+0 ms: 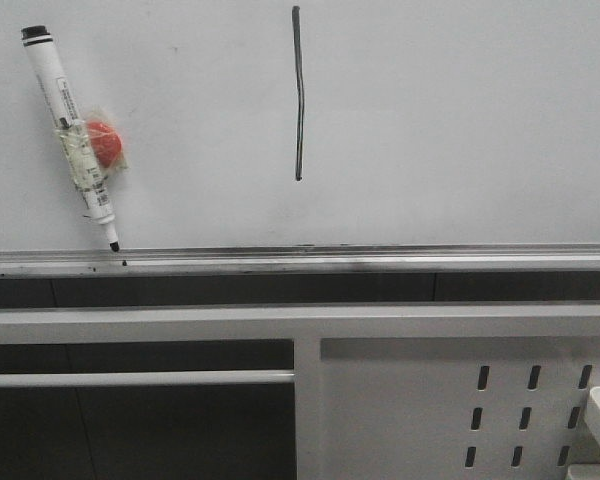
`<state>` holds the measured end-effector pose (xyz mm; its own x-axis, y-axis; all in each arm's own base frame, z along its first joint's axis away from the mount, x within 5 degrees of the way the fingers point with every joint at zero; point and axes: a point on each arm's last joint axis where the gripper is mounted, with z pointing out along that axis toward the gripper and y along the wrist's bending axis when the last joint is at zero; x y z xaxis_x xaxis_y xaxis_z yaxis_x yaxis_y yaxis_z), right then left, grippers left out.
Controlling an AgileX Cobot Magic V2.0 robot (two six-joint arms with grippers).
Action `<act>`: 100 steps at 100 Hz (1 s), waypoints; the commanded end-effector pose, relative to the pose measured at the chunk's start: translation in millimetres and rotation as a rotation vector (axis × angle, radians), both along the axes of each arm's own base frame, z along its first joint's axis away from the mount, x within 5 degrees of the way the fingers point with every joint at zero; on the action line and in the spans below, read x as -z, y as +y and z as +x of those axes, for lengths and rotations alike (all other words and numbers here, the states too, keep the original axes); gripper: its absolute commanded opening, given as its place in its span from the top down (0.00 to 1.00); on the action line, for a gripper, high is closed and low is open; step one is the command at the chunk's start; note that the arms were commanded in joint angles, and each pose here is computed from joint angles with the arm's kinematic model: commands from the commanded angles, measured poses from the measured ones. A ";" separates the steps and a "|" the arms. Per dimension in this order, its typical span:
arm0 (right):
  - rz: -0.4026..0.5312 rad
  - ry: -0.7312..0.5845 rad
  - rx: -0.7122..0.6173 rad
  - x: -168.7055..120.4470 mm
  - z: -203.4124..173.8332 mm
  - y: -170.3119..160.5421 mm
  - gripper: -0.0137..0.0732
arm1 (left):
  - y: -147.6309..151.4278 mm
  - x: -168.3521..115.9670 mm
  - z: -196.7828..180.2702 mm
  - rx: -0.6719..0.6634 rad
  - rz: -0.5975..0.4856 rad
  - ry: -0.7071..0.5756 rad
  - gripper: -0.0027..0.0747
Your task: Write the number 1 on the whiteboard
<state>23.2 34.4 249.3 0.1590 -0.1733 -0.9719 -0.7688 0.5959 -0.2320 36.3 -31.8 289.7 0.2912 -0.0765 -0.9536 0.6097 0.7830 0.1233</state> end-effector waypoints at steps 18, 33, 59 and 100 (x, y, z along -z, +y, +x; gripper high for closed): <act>0.078 -0.054 0.018 -14.8 0.5 -1.5 0.91 | 14.5 -13.2 -16.0 -0.101 -0.091 -0.127 0.99; 0.076 -0.053 0.017 -14.7 0.5 -1.4 0.91 | 15.2 2.0 -7.4 -0.233 -0.106 -0.067 0.99; 0.076 -0.053 0.017 -14.7 0.5 -1.4 0.91 | 15.8 46.7 9.4 -0.357 -0.101 0.083 0.99; 0.076 -0.053 0.017 -14.7 0.5 -1.4 0.91 | 17.9 91.4 18.3 -0.426 0.013 0.266 0.99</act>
<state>23.0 34.3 249.4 0.1577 -0.1694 -0.9729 -0.7695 0.5964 -0.2285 54.8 -12.4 205.6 0.0138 -0.0164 -0.9998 0.2334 0.9723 -0.0128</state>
